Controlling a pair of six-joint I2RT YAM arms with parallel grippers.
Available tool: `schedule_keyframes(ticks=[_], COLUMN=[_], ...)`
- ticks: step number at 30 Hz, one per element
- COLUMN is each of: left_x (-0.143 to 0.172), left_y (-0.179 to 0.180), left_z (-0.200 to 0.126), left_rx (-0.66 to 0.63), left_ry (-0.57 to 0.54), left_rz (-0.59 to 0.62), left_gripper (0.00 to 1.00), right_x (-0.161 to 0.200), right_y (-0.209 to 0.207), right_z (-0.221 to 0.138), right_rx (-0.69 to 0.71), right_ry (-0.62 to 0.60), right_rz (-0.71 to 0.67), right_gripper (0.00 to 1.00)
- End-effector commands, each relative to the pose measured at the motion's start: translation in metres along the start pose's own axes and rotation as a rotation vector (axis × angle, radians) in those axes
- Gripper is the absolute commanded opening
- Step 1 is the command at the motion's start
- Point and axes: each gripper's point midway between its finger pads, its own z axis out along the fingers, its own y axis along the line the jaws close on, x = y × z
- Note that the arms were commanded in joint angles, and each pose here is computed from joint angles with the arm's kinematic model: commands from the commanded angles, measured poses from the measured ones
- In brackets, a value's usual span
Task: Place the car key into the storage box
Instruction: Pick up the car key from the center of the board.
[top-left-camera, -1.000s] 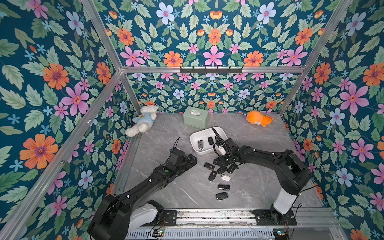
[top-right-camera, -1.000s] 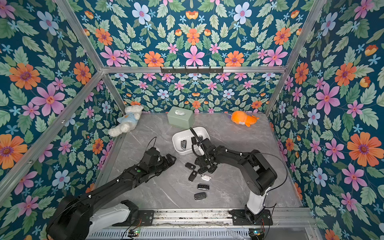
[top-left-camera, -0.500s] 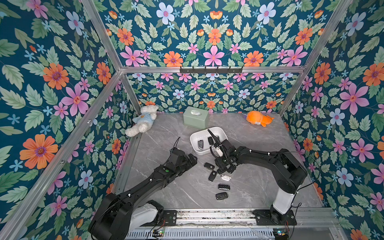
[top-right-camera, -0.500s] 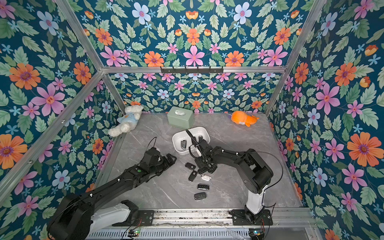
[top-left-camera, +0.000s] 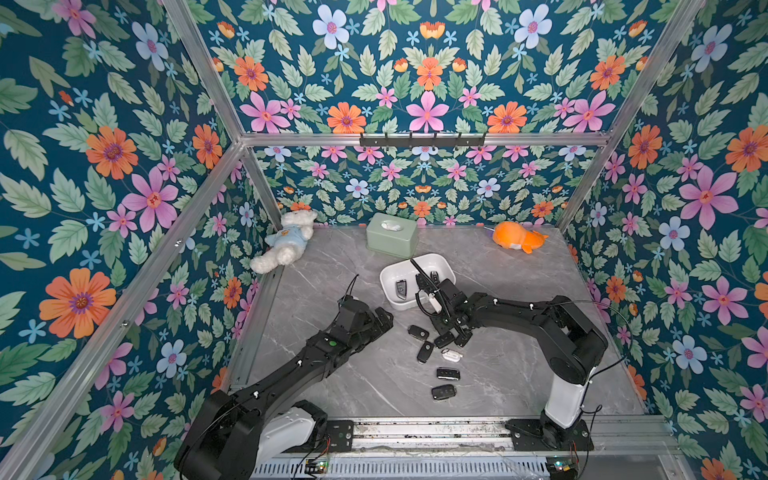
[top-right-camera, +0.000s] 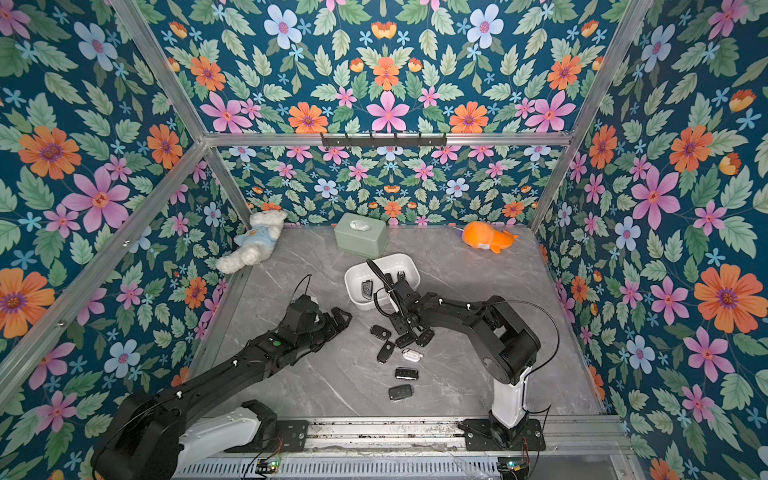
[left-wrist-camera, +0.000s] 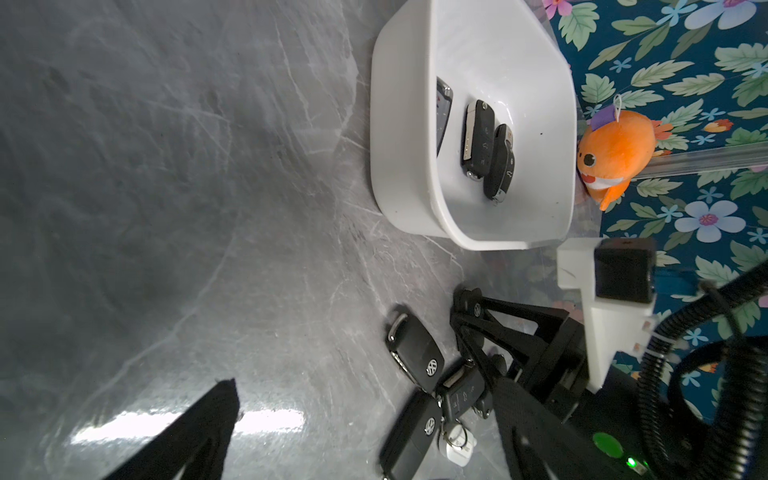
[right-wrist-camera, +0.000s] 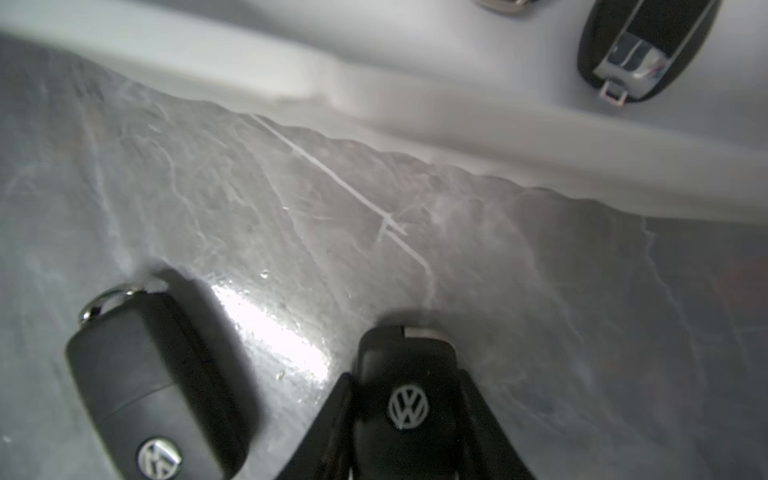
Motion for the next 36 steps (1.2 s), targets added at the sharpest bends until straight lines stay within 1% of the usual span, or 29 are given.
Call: schedule_keyframes(ticks=[1,10,11,17,22,30,31,36], left_x=[-0.008,-0.03,-0.032,-0.049,-0.065,-0.083,-0.084,-0.086], left_y=[0.003,0.006,0.006,0.006,0.002,-0.004,-0.004,-0.001], left_z=[-0.002,-0.006,-0.006,-0.007,-0.006,-0.001,0.0,-0.002], left_rx=[-0.01,-0.002,0.002,0.017,0.034,0.068,0.069,0.066], left_ry=[-0.032,-0.091,-0.098,-0.144,-0.175,-0.191,-0.191,-0.196], left_rz=[-0.003,-0.026,-0.029,-0.032,-0.022,-0.022,-0.022,-0.014], left_gripper=[0.99,0.99,0.99,0.99,0.99,0.99,0.99,0.99], right_x=[0.008,-0.022,-0.03,-0.061,-0.092,-0.135,-0.138,-0.16], right_y=[-0.006,0.0,0.0,-0.002,-0.002,0.002,0.001,0.002], right_z=[-0.006,-0.05,-0.062,-0.097,-0.117,-0.11,-0.099,-0.08], right_rx=[0.028,-0.026,-0.035,-0.076,-0.106,-0.135,-0.128,-0.12], right_ry=[0.024,-0.14,-0.178,-0.321,-0.424,-0.473,-0.458,-0.449], right_rz=[-0.004,0.053,0.062,0.129,0.185,0.254,0.264,0.294], right_gripper=[0.33,0.31,0.31,0.31,0.31,0.31,0.31,0.31])
